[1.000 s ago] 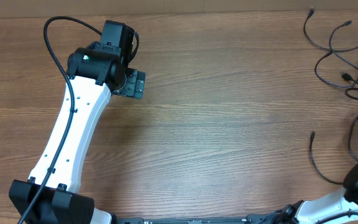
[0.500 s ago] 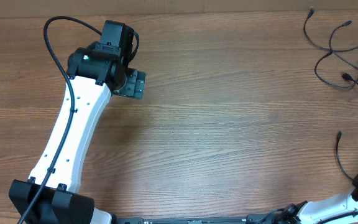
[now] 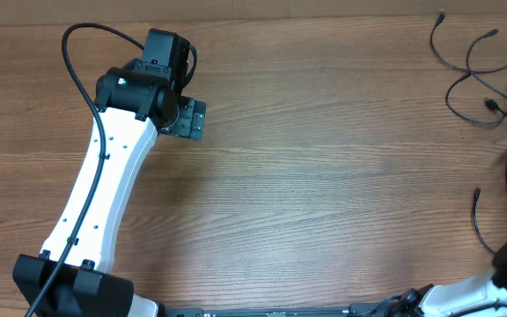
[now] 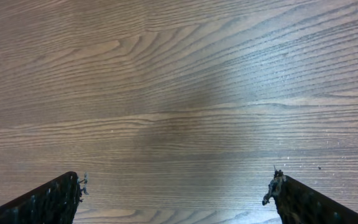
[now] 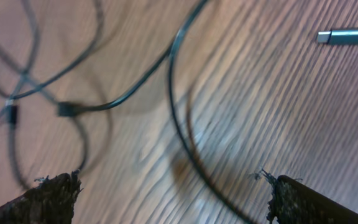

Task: Untangle cables

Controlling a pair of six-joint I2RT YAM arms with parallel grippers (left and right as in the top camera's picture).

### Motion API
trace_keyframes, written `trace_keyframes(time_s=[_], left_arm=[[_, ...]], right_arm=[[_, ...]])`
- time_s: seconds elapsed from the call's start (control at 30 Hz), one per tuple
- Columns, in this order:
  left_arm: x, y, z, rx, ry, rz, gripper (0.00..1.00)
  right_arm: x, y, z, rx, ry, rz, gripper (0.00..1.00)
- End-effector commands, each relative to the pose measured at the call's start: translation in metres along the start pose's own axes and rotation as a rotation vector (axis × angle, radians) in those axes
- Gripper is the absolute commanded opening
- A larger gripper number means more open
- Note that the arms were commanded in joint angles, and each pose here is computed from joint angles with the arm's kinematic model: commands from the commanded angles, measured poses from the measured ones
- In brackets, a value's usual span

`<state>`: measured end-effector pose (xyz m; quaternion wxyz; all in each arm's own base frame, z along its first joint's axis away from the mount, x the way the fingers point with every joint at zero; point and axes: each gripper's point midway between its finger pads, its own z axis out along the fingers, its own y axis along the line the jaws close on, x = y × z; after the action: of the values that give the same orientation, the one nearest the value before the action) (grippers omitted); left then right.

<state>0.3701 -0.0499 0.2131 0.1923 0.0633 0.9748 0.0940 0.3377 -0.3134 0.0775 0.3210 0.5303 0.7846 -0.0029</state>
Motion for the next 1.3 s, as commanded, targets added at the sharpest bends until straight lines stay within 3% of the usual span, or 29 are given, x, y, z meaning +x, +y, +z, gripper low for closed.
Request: trace_keyframes(time_s=[0.0, 0.13, 0.3, 0.5, 0.7, 1.27], left_arm=[[0.000, 0.001, 0.003, -0.013, 0.005, 0.017, 1.00], [0.000, 0.001, 0.003, -0.013, 0.005, 0.017, 1.00], [0.000, 0.001, 0.003, -0.013, 0.005, 0.017, 1.00], [0.000, 0.001, 0.003, -0.013, 0.005, 0.017, 1.00], [0.000, 0.002, 0.003, -0.013, 0.006, 0.015, 1.00], [0.000, 0.002, 0.003, -0.013, 0.006, 0.015, 1.00]], right_arm=[[-0.036, 0.043, -0.070, -0.102, -0.140, -0.039, 1.00], [-0.030, 0.069, -0.138, -0.148, -0.194, -0.061, 1.00], [0.015, 0.106, -0.224, -0.261, -0.196, -0.162, 1.00], [0.104, 0.140, -0.268, -0.424, 0.008, -0.323, 1.00], [0.162, 0.152, -0.272, -0.473, 0.203, -0.427, 1.00], [0.175, 0.153, -0.235, -0.393, 0.309, -0.432, 1.00]])
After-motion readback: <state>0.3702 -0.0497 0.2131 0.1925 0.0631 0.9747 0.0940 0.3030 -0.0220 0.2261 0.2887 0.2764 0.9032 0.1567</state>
